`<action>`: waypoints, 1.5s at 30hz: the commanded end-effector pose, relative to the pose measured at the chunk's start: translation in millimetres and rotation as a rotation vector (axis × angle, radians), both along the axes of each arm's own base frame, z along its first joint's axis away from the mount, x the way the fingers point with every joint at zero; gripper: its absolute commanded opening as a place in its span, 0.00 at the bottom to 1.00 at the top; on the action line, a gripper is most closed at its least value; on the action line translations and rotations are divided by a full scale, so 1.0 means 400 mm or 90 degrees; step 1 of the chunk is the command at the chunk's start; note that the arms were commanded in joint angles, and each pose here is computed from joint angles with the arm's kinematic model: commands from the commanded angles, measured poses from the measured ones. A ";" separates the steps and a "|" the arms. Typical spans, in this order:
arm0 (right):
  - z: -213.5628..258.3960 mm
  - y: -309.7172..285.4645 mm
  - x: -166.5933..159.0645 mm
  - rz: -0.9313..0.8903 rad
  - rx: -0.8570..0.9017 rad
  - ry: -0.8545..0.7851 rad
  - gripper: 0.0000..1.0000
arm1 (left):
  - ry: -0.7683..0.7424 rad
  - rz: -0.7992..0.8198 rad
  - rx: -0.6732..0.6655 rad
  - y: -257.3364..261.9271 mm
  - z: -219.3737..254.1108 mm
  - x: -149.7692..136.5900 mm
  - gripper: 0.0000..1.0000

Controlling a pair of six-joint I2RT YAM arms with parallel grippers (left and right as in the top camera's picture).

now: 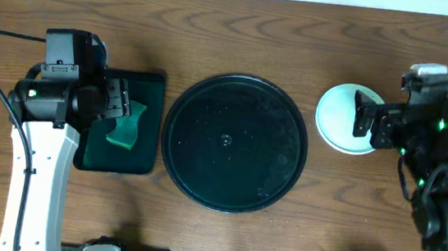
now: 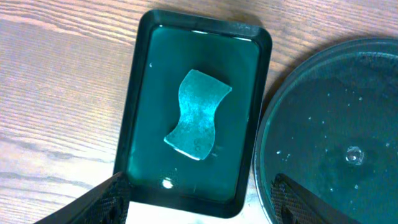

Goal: Clean dirty plates on tray and stack at the side

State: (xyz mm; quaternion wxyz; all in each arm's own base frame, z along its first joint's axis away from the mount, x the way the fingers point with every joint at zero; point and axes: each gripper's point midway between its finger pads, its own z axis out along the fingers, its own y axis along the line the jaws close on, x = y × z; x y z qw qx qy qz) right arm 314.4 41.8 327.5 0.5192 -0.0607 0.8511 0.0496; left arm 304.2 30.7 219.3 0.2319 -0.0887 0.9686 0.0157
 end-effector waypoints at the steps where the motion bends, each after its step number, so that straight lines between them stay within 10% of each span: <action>1: 0.001 0.002 -0.031 0.028 -0.046 -0.122 0.99 | -0.009 0.011 0.000 0.006 0.014 0.002 0.73; 18: -0.427 0.024 -0.160 0.097 -0.088 -0.272 0.99 | -0.009 0.011 0.000 0.006 0.013 0.002 0.73; 45: -0.438 0.025 -0.182 0.101 -0.082 -0.264 0.99 | -0.009 0.011 0.000 0.006 0.013 0.002 0.73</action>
